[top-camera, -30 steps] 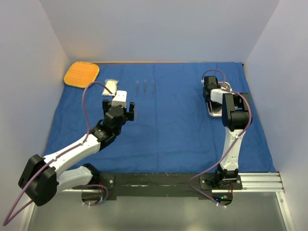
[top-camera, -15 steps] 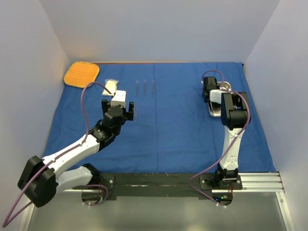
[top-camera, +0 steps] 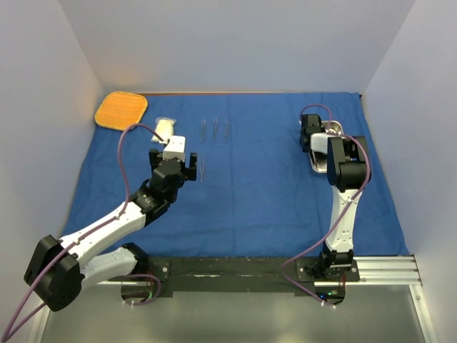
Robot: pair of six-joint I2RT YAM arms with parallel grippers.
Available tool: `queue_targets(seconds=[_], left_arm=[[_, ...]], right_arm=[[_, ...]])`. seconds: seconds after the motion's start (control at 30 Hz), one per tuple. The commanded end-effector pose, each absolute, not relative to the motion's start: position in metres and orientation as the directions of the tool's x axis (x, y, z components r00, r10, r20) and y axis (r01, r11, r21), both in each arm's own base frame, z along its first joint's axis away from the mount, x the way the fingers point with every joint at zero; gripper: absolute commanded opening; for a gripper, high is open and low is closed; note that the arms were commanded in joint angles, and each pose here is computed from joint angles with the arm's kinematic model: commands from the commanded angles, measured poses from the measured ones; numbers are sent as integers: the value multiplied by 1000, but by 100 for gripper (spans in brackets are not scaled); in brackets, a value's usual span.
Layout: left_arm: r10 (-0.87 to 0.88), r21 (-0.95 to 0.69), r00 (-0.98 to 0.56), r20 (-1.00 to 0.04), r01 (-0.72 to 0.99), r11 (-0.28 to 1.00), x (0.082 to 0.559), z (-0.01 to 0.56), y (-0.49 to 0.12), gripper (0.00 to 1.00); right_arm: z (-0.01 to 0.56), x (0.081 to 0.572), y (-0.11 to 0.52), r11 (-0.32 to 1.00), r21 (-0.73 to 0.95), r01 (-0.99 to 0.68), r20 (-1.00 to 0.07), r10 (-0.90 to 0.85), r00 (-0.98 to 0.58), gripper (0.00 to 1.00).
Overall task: Open and lay out the surgical kit
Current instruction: Pick up the medical item from the container.
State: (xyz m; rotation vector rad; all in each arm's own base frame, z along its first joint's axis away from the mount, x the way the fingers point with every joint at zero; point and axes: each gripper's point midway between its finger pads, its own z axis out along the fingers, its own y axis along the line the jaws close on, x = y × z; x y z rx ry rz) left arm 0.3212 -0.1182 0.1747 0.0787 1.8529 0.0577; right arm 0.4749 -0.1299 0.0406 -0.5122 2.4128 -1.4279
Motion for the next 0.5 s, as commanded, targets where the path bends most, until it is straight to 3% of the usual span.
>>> queue_targets(seconds=[0.0, 0.4, 0.47], left_arm=[[49, 47, -240, -970, 12, 999, 323, 185, -117, 97], [92, 74, -168, -981, 108, 991, 333, 200, -135, 97], [111, 88, -147, -983, 153, 984, 335, 204, -143, 97]], right_arm=[[84, 484, -121, 452, -890, -52, -171, -438, -883, 0], [143, 456, -98, 583, -811, 41, -328, -396, -858, 0], [153, 451, -83, 670, -741, 47, -400, -384, -832, 0]])
